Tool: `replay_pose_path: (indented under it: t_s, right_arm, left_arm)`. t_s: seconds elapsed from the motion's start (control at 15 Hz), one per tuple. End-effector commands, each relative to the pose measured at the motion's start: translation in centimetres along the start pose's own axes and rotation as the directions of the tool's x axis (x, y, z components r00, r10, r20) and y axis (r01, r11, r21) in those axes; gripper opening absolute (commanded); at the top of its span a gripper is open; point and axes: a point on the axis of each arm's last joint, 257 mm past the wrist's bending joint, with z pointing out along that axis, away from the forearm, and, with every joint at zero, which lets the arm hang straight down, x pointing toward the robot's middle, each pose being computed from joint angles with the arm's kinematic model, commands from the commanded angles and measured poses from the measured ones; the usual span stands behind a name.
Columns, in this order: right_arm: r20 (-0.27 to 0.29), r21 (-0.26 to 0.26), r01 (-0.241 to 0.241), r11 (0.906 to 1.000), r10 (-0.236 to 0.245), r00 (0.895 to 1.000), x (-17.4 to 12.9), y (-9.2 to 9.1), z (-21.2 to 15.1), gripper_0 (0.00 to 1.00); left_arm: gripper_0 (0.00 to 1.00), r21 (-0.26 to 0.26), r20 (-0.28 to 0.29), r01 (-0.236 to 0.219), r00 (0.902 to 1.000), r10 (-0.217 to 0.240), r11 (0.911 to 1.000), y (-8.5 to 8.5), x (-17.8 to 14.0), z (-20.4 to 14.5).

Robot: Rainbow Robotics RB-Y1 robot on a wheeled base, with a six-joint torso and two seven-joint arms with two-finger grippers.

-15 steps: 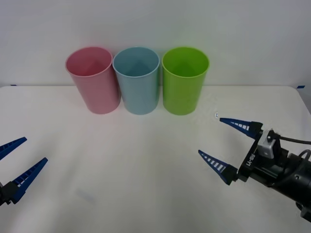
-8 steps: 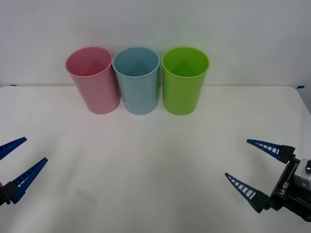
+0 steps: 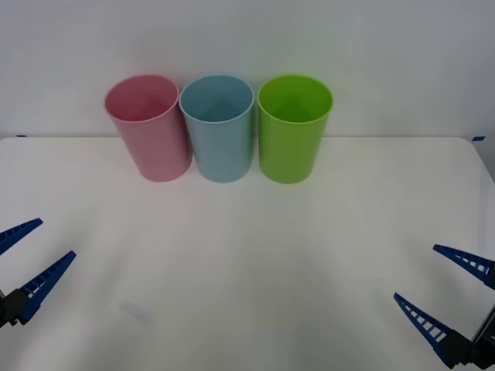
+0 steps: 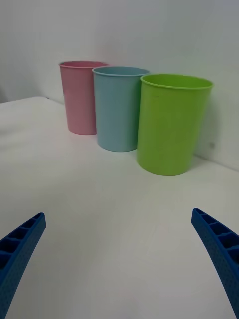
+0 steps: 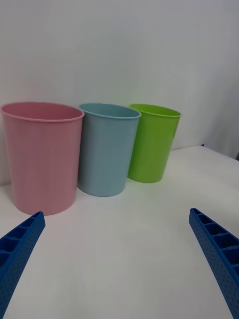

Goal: Grasp the object on the table and drop it into the matching bin: aluminum can to the light blue bin, PET bottle to the pink bin.

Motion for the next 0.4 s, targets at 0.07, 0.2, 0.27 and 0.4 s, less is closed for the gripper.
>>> replay_pose_path:
  t_s: [0.07, 0.2, 0.27, 0.4]
  right_arm:
    - [-0.002, 0.007, -0.016, 0.9999, 0.016, 1.0, 0.21, 0.13, -0.43, 1.0]
    - [-0.003, 0.008, -0.027, 0.9996, 0.027, 1.0, 0.28, 0.25, -0.66, 1.0]
    - [-0.003, 0.009, -0.029, 0.9995, 0.029, 1.0, 0.33, 0.25, -0.67, 1.0]
    - [-0.003, 0.009, -0.026, 0.9996, 0.027, 1.0, 0.39, 0.29, -0.65, 1.0]
  left_arm:
    - [1.0, 0.0, 0.0, 0.0, 1.0, 0.0, 1.0, 0.0, 0.0, 0.0]
    - [1.0, 0.0, 0.0, 0.0, 1.0, 0.0, 1.0, 0.0, 0.0, 0.0]
    - [1.0, 0.0, 0.0, 0.0, 1.0, 0.0, 1.0, 0.0, 0.0, 0.0]
    - [1.0, 0.0, 0.0, 0.0, 1.0, 0.0, 1.0, 0.0, 0.0, 0.0]
